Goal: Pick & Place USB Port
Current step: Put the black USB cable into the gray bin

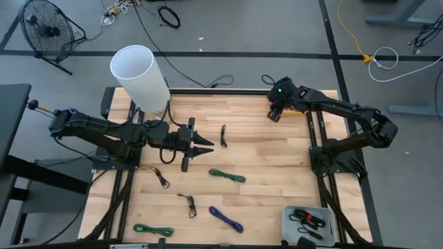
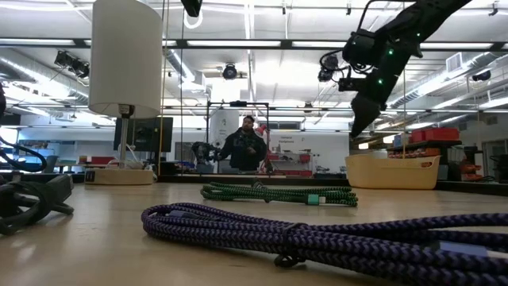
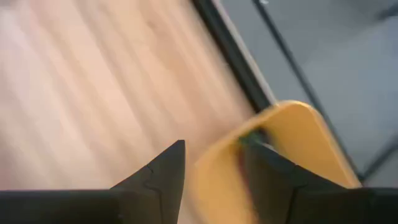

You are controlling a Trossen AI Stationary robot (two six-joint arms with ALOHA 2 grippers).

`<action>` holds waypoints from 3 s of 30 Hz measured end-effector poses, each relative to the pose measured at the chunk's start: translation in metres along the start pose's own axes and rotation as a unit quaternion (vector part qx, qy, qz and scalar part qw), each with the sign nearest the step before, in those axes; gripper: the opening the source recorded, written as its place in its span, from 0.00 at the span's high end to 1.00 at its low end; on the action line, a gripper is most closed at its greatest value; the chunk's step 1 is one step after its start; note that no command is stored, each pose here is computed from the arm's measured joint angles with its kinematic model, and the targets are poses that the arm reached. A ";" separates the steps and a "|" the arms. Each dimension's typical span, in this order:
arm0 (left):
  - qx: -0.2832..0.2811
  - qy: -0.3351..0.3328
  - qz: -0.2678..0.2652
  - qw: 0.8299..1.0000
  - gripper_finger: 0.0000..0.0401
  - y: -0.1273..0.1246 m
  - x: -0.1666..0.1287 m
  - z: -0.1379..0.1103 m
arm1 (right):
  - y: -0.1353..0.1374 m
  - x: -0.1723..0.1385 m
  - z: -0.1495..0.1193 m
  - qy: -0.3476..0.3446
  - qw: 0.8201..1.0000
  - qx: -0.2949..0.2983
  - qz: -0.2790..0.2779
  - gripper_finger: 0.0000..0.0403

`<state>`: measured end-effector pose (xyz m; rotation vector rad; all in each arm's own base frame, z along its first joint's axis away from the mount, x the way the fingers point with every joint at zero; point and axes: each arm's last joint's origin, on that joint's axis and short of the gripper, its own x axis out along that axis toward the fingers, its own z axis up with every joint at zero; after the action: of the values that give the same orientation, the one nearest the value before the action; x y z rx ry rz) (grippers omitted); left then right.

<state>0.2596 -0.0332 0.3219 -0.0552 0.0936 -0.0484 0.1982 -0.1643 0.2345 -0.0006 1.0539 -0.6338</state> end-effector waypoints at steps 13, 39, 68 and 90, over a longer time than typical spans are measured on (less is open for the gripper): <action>0.000 0.000 0.000 1.000 0.77 0.000 0.000 0.000 | 0.070 -0.017 0.013 -0.033 0.978 0.037 0.203 0.59; -0.228 0.104 0.313 0.916 0.77 0.071 0.033 -0.064 | 0.127 -0.041 0.018 -0.061 0.960 0.039 0.270 0.59; -0.429 0.291 0.269 0.812 0.63 0.147 0.116 -0.171 | 0.129 -0.042 0.019 -0.074 0.959 0.025 0.273 0.59; -0.391 0.363 0.281 0.798 0.96 0.150 0.114 -0.193 | 0.129 -0.043 0.020 -0.079 0.958 0.026 0.273 0.59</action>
<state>0.3612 0.1009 0.1108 -0.8448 0.9016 0.5837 0.2629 -0.0431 0.2410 0.2734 0.8307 -0.1538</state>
